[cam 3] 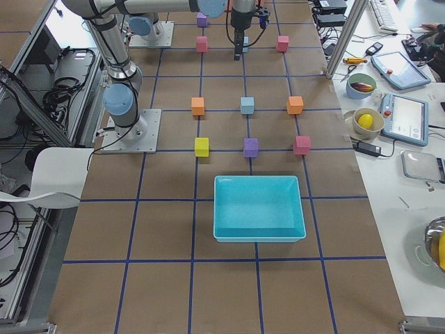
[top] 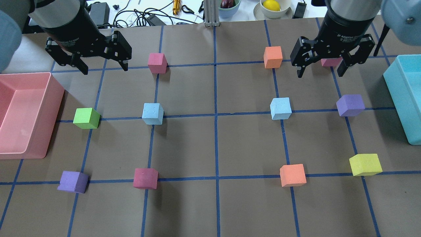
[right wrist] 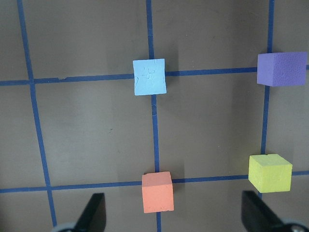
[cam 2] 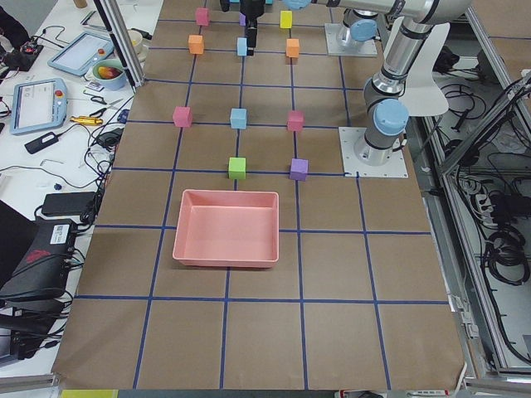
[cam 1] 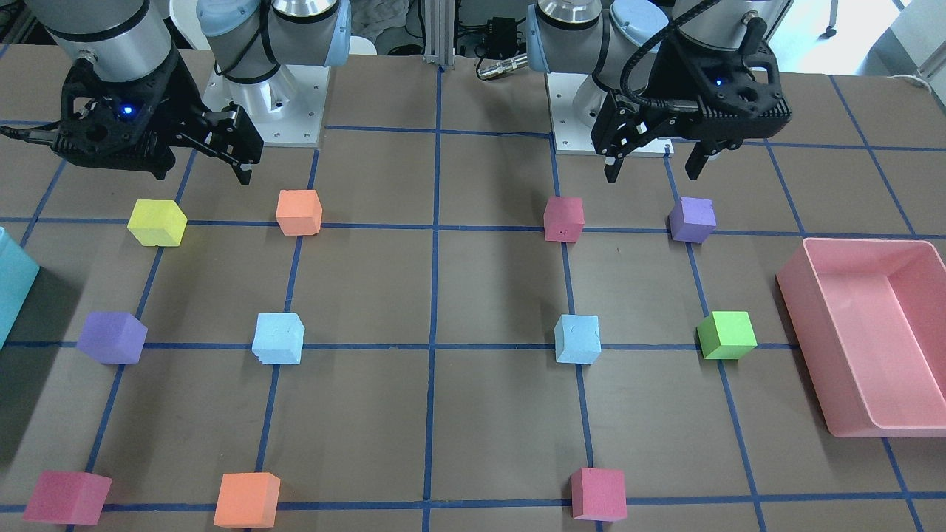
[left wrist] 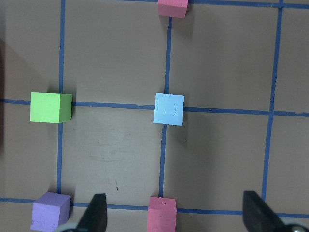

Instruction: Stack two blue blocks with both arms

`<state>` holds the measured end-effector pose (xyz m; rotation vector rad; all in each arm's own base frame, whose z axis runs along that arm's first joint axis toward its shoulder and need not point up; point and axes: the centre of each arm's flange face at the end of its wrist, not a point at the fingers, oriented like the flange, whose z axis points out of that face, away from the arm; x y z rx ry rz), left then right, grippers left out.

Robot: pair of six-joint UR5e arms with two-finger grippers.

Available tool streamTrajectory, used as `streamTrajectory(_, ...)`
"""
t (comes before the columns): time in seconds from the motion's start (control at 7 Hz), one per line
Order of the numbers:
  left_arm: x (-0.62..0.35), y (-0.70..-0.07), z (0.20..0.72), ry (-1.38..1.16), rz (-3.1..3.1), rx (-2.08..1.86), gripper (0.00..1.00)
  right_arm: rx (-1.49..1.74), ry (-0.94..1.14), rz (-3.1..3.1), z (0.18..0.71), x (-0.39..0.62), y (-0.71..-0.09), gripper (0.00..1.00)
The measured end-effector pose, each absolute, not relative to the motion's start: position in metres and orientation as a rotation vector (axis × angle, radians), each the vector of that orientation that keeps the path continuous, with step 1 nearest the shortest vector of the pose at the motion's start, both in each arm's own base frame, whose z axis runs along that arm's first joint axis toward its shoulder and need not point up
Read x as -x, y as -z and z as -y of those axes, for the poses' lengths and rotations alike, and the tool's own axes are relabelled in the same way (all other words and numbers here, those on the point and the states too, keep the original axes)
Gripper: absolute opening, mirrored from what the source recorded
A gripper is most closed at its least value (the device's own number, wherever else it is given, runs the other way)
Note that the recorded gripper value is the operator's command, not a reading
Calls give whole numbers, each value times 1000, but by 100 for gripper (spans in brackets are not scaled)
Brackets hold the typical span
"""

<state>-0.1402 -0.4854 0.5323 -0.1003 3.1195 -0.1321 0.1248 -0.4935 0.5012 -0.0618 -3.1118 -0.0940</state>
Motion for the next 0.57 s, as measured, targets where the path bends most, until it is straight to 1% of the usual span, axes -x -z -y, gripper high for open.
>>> streamTrajectory(0.57, 140, -532, 485, 132, -3119, 101, 100, 66, 103, 3117, 493, -126, -499, 100)
